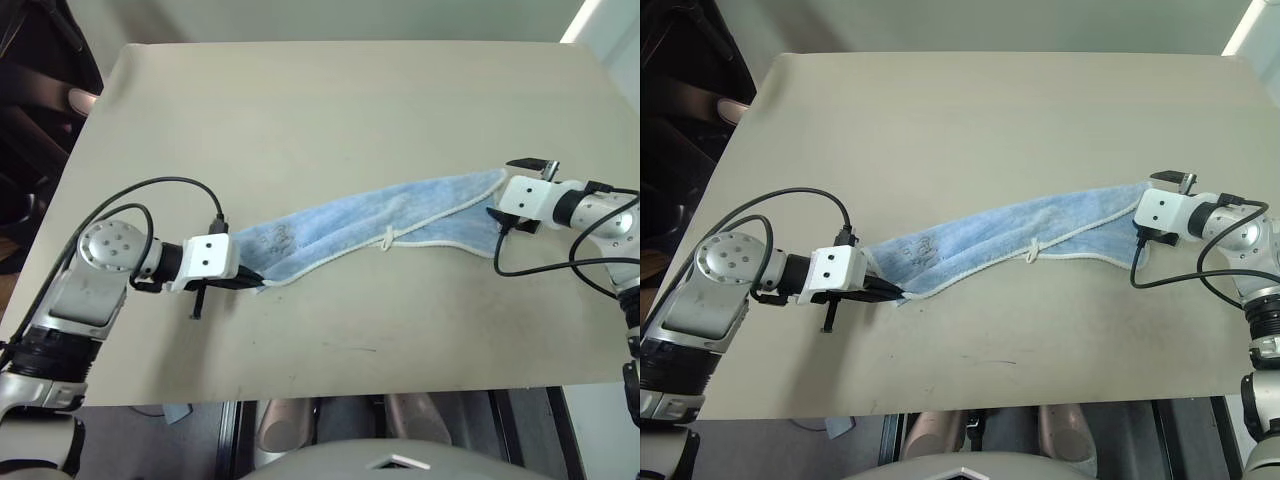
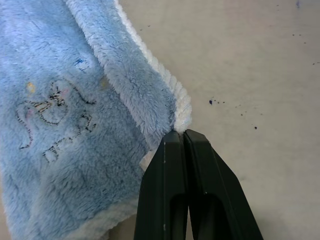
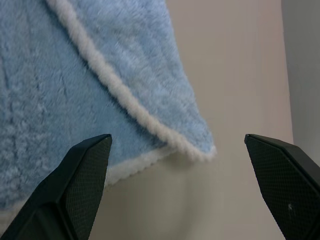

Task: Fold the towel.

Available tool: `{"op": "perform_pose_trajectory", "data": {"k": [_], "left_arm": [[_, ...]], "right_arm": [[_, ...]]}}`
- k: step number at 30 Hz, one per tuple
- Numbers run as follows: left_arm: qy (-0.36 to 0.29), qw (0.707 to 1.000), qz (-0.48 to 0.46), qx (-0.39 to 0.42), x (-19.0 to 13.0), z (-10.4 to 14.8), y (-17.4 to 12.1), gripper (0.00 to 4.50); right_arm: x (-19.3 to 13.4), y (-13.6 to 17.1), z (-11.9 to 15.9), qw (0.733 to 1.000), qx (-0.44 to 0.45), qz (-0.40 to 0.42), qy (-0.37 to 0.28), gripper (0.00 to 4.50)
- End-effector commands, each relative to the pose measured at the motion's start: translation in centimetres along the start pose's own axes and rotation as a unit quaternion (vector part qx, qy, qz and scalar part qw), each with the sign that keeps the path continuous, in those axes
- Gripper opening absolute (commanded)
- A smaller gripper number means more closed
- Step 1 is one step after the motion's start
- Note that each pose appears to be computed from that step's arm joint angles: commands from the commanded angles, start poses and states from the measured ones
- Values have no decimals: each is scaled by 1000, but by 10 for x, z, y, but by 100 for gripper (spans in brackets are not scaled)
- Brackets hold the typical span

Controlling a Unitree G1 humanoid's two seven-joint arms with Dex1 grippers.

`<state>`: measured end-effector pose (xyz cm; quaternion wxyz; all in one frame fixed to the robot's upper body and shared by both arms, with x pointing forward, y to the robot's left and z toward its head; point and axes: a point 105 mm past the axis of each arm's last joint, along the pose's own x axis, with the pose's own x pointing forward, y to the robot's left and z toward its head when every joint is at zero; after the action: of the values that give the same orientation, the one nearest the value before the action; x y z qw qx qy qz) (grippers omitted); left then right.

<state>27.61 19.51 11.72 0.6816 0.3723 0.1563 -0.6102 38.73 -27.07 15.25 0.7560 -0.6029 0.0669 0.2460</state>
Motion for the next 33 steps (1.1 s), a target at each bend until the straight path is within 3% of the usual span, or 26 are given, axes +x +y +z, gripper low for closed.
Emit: {"op": "perform_pose_trajectory", "data": {"k": [1,10,14,24,33], "left_arm": [[-5,1000,9,18,-4,10,4,2],[-9,1000,6,18,-2,16,5,2],[-11,1000,6,17,-1,17,4,0],[-16,1000,6,14,2,21,1,0],[-13,1000,11,12,1,19,0,0]], "right_arm": [[2,-18,4,999,-27,-45,-2,450],[12,-17,0,997,-42,-69,-3,450],[14,-14,0,996,-51,-69,-5,367],[20,-13,3,994,-73,-83,-15,5],[22,-12,2,993,-85,-83,-14,2]]}}
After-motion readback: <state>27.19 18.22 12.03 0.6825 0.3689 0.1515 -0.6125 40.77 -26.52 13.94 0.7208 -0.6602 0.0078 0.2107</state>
